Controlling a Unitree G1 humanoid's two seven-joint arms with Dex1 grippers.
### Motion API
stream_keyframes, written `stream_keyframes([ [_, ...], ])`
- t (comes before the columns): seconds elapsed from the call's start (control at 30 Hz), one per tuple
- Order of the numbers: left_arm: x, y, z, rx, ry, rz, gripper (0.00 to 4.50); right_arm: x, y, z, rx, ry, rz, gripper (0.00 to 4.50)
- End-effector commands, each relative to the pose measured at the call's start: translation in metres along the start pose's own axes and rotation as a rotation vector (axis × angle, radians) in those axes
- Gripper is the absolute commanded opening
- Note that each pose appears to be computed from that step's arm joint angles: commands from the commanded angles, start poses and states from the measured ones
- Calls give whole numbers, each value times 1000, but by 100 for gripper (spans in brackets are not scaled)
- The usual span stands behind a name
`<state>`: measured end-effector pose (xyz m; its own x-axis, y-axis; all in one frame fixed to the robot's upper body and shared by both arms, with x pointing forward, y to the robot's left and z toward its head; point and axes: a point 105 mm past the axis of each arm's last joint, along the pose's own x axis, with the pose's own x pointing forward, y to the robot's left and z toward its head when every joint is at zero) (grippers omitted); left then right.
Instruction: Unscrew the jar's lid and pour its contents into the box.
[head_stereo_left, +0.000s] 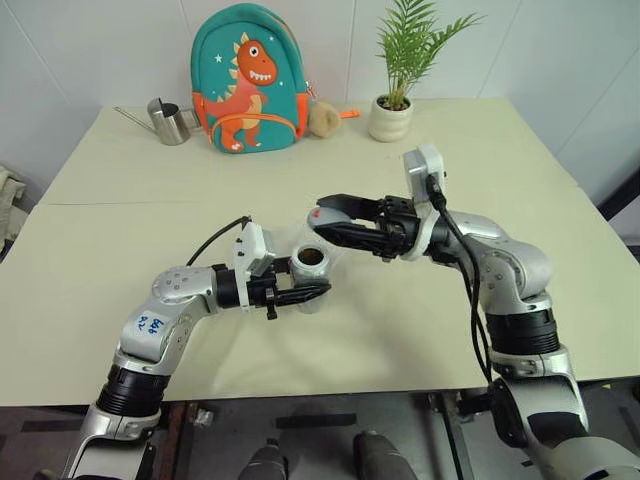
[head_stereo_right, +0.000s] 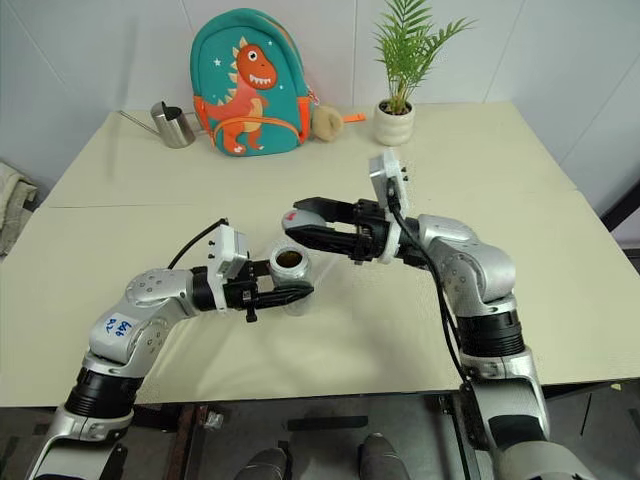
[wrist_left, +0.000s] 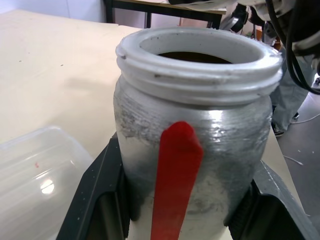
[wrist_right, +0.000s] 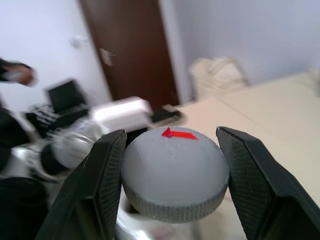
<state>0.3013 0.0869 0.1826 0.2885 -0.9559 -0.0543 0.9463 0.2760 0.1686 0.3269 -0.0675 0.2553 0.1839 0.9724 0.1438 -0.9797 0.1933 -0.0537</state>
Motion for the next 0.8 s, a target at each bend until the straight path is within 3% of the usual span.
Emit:
stream_keyframes([
  [0.03, -6, 1, 12, 38, -27, 10, 190, -34, -31, -14, -67, 31, -199, 254],
  [0.17, -9, 4, 14, 40, -35, 19, 190, -76, -61, -54, -94, 109, -407, 254],
  [0.47, -11, 10, 21, 49, -46, 29, 190, -112, -79, -106, -100, 216, -568, 254],
  [0.67, -15, 20, 22, 71, -37, 78, 190, -112, -78, -99, -115, 203, -548, 449],
  [0.8, -19, 30, 29, 86, -56, 105, 190, -101, -68, -76, -158, 174, -447, 449],
])
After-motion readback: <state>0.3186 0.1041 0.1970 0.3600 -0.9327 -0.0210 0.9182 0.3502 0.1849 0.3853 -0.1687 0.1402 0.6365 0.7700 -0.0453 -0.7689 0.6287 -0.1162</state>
